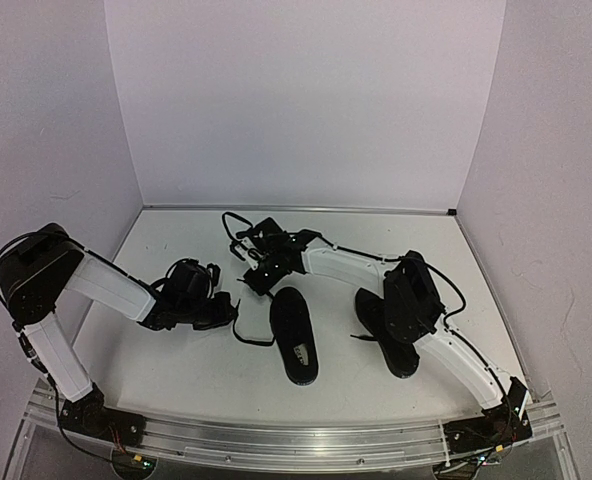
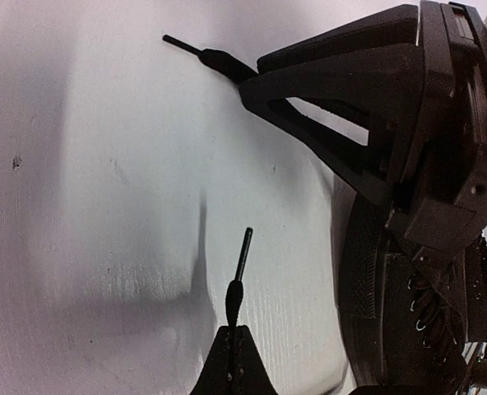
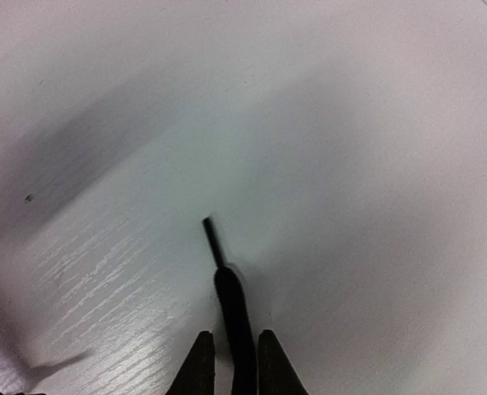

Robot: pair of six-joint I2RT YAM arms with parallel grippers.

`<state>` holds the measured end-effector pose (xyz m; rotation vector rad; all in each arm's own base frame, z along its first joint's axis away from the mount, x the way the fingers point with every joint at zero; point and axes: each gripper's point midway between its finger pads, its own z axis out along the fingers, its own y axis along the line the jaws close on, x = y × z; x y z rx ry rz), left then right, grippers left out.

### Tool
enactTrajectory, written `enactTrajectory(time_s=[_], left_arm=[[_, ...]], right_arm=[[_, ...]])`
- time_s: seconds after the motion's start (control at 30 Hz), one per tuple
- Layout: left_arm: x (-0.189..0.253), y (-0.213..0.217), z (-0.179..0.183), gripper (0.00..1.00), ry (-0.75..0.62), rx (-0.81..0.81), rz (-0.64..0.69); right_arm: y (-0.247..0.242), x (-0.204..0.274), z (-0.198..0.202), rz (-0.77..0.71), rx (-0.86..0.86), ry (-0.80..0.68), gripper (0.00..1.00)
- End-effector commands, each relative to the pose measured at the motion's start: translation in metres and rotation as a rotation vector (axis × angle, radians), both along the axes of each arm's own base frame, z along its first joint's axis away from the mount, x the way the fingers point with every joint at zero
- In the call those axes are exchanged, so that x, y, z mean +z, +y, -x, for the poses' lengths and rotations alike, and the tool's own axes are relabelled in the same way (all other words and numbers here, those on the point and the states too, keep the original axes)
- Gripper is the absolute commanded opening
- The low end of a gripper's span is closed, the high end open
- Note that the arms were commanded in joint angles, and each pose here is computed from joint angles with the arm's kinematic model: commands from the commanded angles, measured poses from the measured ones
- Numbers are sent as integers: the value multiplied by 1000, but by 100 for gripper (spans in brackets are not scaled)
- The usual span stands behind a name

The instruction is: Tie the shoes

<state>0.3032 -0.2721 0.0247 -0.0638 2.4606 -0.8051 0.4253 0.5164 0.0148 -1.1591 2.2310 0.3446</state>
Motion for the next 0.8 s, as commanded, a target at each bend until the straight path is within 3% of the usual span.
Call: enactTrajectory(time_s=[0.0, 0.17, 0.43, 0.77], left_arm=[[13, -7, -7, 0, -31, -3, 34], [18, -11, -9, 0, -46, -19, 38], [55, -19, -20, 0, -169, -77, 35], [147, -36, -6, 0, -465, -269, 102]], right_arm=[[-17, -28, 10, 111, 4, 27, 1], [-22, 23, 2, 30, -48, 11, 0], [-53, 160, 1, -289, -130, -11, 0], [-132, 219, 27, -429, -236, -37, 0]])
